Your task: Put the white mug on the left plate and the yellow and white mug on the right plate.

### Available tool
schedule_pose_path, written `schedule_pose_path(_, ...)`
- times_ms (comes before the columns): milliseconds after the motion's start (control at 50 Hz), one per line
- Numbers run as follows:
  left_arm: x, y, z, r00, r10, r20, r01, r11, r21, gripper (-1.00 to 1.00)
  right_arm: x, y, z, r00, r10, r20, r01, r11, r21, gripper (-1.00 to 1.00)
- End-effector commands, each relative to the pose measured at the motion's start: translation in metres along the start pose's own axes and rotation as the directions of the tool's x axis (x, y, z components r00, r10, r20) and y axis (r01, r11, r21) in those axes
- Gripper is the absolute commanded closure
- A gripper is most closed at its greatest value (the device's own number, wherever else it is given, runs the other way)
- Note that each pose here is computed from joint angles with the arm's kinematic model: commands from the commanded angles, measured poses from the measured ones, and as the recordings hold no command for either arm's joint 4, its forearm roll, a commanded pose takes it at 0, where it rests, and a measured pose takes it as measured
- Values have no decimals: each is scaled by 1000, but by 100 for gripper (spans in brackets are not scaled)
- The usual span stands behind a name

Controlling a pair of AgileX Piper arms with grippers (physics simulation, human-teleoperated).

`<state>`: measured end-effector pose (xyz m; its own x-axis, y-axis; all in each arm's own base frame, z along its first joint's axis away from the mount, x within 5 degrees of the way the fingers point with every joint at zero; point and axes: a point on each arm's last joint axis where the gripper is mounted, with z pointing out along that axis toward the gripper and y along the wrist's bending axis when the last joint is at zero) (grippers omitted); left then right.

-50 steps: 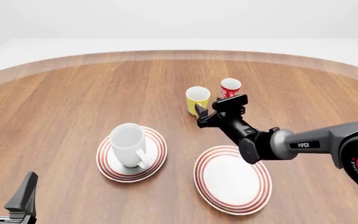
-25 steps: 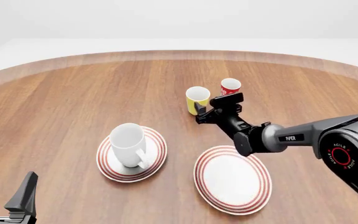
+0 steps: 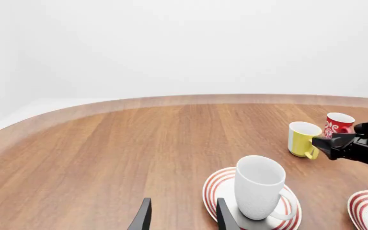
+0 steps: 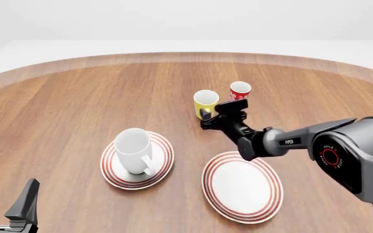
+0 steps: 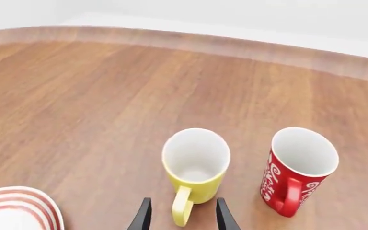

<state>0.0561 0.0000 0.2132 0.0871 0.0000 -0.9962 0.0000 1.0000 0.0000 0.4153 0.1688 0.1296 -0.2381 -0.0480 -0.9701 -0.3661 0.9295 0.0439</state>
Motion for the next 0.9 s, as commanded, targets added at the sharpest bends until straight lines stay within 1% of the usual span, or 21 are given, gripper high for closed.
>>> schedule_pose_path(20, 0, 0, 0, 1000, 0, 0, 0, 1000, 0, -100, 10, 6, 12, 1000, 9, -21, -9, 1000, -13, -100)
schedule_pose_path(580, 0, 0, 0, 1000, 0, 0, 0, 1000, 0, -100, 29, 0, 31, 997, 34, -68, -34, 999, 3, -100)
schedule_pose_path(800, 0, 0, 0, 1000, 0, 0, 0, 1000, 0, -100, 36, 2, 37, 995, 39, -87, -39, 999, 0, -100)
schedule_pose_path(900, 0, 0, 0, 1000, 0, 0, 0, 1000, 0, -100, 40, 6, 39, 995, 37, -96, -37, 999, -8, -100)
